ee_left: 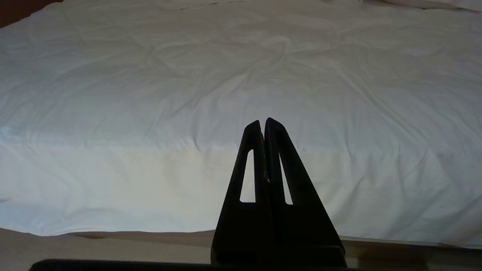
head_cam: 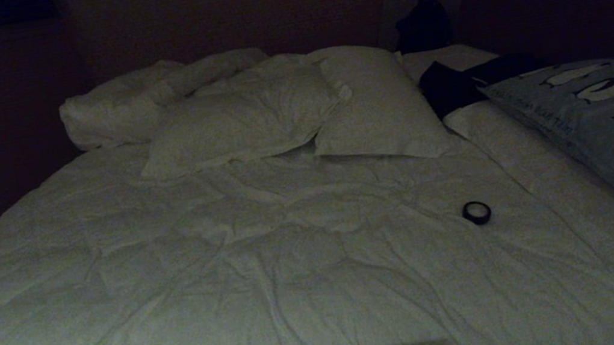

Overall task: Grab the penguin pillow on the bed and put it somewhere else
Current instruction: Pick up the pillow

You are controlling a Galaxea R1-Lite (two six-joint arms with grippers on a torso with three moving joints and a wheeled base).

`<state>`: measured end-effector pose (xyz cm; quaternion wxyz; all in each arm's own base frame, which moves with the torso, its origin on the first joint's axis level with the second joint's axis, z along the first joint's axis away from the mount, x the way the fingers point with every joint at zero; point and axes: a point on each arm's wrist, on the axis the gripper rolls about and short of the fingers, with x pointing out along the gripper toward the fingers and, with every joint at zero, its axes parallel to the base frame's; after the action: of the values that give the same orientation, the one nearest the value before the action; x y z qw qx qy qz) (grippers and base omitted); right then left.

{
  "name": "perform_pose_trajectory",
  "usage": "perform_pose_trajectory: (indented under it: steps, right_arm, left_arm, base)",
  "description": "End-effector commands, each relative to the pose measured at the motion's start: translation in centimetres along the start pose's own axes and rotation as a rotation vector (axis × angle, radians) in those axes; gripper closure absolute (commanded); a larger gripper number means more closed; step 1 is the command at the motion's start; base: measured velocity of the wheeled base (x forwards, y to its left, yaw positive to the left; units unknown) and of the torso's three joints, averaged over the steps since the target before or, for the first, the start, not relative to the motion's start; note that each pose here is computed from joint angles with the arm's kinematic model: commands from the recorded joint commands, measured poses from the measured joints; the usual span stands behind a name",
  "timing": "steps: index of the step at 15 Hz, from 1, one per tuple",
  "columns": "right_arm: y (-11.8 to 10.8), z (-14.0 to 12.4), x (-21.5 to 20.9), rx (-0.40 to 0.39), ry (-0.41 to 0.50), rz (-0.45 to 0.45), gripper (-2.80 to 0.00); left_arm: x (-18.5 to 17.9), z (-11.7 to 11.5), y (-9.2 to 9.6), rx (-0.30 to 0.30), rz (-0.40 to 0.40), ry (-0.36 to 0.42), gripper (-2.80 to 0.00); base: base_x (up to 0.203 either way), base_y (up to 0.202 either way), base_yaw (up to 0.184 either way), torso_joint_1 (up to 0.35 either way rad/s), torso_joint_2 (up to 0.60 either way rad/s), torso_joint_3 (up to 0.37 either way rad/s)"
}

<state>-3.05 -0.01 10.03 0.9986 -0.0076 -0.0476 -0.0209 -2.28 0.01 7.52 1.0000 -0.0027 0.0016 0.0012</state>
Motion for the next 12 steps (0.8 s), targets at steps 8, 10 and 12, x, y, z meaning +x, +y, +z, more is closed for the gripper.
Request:
perform_pose_trajectory:
  steps: [8,10,12]
  right_arm:
    - [0.1,-2.1,0.5,-0.016,0.073,0.017,0.0]
    - [0.1,-2.4,0.5,-0.017,0.092,0.018,0.0]
    - [0.1,-2.5,0.5,-0.017,0.094,0.018,0.0]
  left_arm:
    - [0.0,0.0,0.0,-0.001,0.001,0.001,0.0]
    - [0.0,0.0,0.0,-0.001,0.001,0.001,0.0]
    - [0.0,0.0,0.0,-0.001,0.001,0.001,0.0]
  base:
    - [0.0,0.0,0.0,0.0,0.0,0.0]
    - [0.0,0.0,0.0,0.0,0.0,0.0]
    - [0.0,0.0,0.0,0.0,0.0,0.0]
